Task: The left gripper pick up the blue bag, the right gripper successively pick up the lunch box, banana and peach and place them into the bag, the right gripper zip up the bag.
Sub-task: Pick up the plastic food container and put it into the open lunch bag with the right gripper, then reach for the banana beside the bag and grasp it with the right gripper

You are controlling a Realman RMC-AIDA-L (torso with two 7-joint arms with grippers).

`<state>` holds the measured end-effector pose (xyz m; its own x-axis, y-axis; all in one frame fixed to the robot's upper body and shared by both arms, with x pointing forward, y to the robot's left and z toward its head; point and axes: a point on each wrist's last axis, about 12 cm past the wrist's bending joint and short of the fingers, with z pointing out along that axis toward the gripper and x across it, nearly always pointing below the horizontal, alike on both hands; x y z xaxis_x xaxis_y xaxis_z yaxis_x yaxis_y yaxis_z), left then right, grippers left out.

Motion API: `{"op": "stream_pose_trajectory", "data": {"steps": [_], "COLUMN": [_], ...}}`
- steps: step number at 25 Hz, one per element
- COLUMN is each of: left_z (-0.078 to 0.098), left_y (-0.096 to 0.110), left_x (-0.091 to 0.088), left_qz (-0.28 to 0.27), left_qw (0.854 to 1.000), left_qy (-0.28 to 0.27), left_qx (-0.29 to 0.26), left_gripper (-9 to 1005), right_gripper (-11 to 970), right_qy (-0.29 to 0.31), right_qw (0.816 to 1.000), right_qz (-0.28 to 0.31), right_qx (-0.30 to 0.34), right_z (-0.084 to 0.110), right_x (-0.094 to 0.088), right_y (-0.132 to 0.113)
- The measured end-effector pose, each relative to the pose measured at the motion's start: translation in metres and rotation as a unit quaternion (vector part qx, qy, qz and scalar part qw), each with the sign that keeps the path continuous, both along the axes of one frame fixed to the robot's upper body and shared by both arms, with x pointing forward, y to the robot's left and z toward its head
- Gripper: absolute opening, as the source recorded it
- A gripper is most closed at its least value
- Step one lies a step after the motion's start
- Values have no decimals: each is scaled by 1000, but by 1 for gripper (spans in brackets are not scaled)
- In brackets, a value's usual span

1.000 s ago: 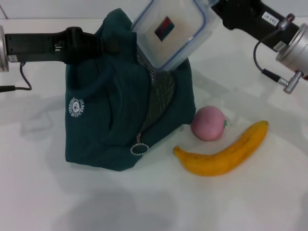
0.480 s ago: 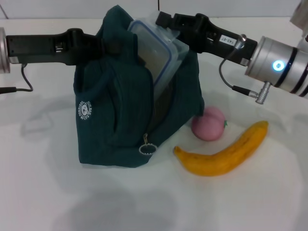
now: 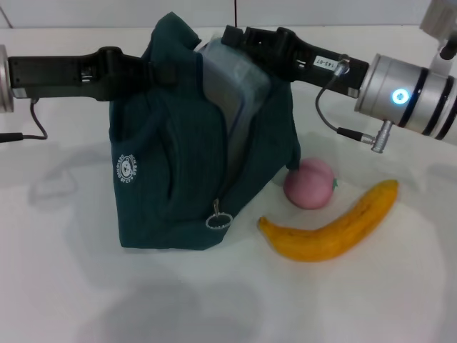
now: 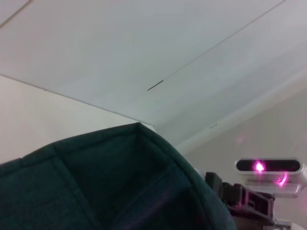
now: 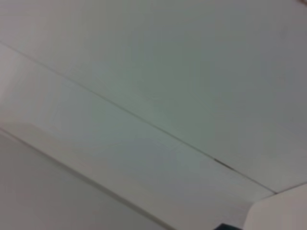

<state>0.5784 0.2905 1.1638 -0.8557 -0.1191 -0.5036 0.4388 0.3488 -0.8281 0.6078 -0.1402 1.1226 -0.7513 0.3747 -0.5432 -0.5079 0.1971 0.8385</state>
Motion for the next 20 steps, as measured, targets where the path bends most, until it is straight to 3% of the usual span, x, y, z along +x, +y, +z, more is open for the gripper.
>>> {"op": "stream_pose_trajectory", "data": {"steps": [8,13,17,20], "left_z": [-3,-3,-4,-4], "left_y": [10,11,12,13], "left_x": [-5,-5,-6,-7], "left_qz": [10,12,12,11], "left_qw": [1000,1000,1000,1000], "left_qy": [6,7,7,7], "left_qx": [1,1,1,2], "left_gripper": [35,34,34,35], "right_gripper": [257,395,550,618], "right_qy": [-31,-82,-140,-181], "right_qw": [999,994,988,974], "right_qz": [-38,-76,-49,26], "right_qx": [23,22,-38,-132], "right_z": [-2,0,15,37], "right_x": [-4,-8,-3,3], "right_y": [-25,-64,-91,-100]}}
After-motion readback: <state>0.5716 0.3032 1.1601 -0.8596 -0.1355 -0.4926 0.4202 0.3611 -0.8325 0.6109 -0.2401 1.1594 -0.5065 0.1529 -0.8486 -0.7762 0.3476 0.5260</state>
